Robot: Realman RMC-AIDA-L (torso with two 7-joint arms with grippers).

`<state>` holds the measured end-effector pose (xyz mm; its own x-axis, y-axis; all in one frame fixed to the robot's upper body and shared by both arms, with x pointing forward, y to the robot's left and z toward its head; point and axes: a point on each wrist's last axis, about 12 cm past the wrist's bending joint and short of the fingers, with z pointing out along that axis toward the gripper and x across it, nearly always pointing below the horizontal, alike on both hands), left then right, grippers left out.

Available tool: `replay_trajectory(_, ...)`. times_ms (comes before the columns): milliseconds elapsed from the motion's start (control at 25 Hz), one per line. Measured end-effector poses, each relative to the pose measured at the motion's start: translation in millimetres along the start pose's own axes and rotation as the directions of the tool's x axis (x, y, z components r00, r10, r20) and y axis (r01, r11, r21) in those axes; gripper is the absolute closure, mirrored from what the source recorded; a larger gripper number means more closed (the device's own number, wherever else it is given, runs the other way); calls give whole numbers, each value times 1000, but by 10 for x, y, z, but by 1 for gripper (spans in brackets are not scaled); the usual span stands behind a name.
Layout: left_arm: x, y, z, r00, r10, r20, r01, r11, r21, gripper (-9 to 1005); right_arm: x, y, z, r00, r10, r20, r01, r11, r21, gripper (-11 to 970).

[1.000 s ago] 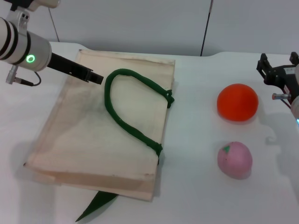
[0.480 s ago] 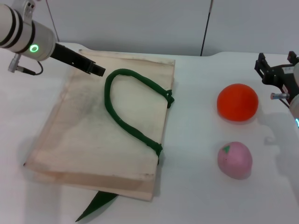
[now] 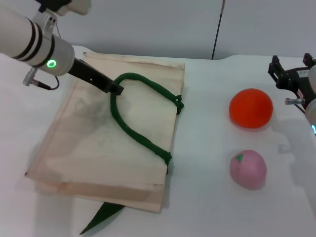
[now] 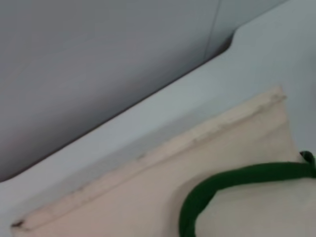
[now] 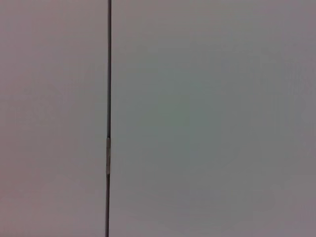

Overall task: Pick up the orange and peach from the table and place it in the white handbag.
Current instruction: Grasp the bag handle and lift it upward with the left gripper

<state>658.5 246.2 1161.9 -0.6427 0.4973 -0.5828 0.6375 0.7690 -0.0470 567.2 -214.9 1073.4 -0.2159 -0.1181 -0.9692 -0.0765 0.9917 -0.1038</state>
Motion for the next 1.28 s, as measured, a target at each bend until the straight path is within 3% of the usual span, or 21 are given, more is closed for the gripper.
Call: replay_trajectory(1280,60,50,110,995,-103,6,103,993,-48,541,-77,66,-15,1000,-6,22,6,1000,-15,204)
